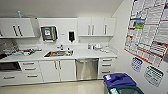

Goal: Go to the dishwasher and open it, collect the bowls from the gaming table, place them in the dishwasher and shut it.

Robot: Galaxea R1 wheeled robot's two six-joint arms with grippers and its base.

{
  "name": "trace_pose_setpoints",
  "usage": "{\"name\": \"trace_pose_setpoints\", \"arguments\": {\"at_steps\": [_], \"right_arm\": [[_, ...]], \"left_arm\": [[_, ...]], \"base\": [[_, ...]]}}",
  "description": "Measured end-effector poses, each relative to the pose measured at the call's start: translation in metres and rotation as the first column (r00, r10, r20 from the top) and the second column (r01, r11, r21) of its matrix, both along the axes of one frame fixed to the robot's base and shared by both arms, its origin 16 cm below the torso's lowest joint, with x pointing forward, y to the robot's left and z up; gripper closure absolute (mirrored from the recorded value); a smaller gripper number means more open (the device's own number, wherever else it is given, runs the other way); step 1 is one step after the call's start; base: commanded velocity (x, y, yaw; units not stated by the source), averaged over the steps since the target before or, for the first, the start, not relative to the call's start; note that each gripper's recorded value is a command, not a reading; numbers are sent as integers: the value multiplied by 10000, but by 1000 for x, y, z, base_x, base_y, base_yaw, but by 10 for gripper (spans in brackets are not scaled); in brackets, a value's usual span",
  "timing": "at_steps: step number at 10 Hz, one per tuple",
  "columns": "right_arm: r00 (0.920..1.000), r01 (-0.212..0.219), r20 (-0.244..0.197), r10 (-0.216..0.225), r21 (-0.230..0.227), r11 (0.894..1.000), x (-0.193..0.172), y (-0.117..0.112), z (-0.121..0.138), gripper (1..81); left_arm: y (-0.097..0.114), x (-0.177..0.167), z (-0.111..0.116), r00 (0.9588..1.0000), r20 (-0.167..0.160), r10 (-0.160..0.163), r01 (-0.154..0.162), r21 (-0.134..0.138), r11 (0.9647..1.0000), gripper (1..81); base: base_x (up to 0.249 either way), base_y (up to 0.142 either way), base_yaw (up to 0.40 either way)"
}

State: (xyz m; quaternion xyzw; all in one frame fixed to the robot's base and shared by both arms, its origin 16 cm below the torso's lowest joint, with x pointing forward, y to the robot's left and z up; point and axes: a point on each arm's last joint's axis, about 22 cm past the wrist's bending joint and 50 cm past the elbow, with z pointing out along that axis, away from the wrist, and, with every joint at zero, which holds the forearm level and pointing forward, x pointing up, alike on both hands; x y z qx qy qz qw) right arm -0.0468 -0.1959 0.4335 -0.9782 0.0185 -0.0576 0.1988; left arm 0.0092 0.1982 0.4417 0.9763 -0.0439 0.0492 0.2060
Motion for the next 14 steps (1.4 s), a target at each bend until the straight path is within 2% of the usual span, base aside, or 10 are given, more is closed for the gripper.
{"name": "trace_pose_setpoints", "arguments": {"at_steps": [1, 3, 14], "right_arm": [[9999, -25, -133, 25, -1, 10000, -8, 0, -1, 10], [10000, 6, 32, -6, 34, 10000, 1, 3, 0, 10], [10000, 3, 26, -3, 56, 10000, 1, 4, 0, 10]], "left_arm": [[1, -4, 0, 10000, -54, -11, 11, 14, 10000, 10], [-1, 6, 1, 9999, 106, 8, -8, -15, 10000, 10], [1, 5, 1, 10000, 80, 2, -2, 7, 10000, 10]], "base": [[83, 0, 0], [83, 0, 0], [84, 0, 0]]}}
